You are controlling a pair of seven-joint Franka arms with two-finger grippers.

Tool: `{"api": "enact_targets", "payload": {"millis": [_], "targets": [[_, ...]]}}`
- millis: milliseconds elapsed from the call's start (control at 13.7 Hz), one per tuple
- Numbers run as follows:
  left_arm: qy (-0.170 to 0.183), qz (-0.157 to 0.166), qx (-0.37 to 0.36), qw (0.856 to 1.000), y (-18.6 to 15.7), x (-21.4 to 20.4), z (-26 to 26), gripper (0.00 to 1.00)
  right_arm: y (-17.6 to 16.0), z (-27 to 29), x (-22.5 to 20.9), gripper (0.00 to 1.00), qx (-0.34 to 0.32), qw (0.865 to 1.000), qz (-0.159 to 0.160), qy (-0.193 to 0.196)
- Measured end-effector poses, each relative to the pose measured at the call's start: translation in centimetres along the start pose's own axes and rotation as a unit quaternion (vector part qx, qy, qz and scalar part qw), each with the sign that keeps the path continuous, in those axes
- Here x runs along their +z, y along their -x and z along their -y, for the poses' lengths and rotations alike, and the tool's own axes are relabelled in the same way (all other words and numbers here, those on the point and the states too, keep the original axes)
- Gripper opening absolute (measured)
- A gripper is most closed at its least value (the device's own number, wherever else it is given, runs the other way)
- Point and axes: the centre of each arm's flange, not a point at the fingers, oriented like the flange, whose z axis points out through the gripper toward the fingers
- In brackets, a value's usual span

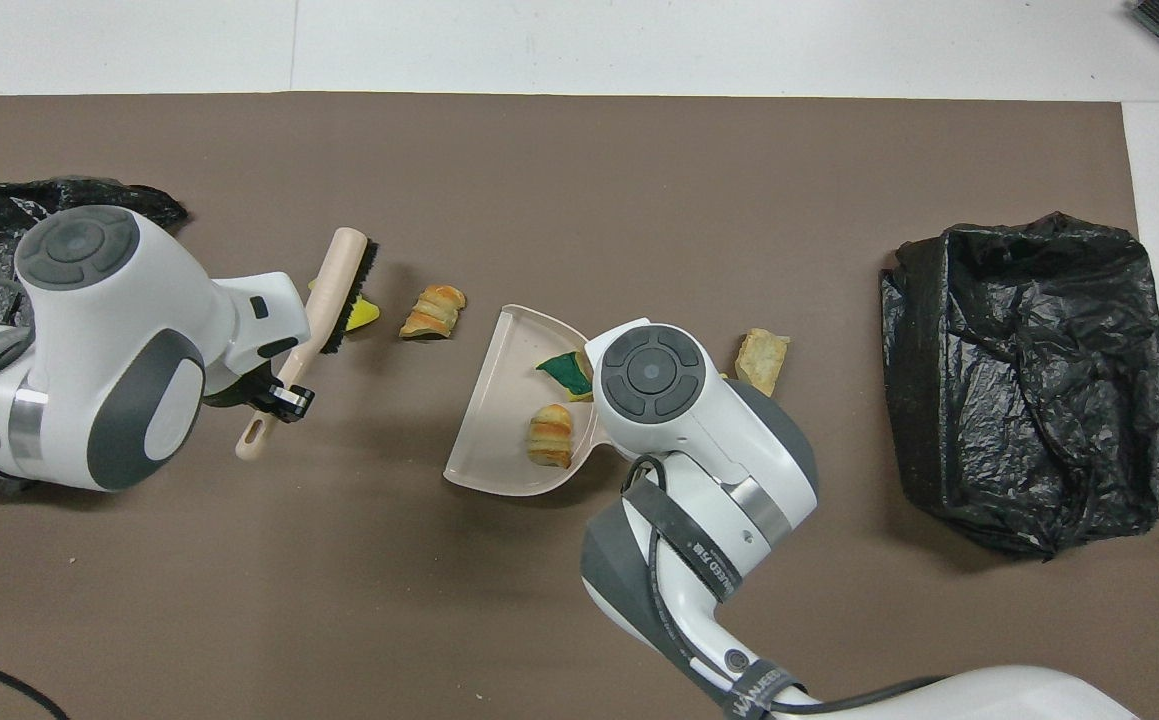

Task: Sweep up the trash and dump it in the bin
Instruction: 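Sweep the sponges and bread into the dustpan with the left gripper's brush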

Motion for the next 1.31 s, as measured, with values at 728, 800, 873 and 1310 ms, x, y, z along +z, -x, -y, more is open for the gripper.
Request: {"api": "enact_targets", "payload": {"millis": [728,800,873,1310], "targets": [[-0.032,0.002,0.059,0.998,-3.5,4.0,4.5,0.27,0.0,0.0,0.0,0.32,0.003,1.000,0.000,0.000],[-0.031,0.006,0.073,0.997,-3.8,4.4,2.9,0.27,0.0,0.1,0.0,0.32,0.003,1.000,0.000,0.000],[-0.030,0.009,0.091,0.995,-4.0,4.7,0.9,0.27,0.0,0.1,0.0,0.32,0.003,1.000,0.000,0.000],[-0.011,0.072,0.153,0.986,-0.8,5.2,-11.3,0.27,0.0,0.1,0.0,0.32,0.003,1.000,0.000,0.000]]}}
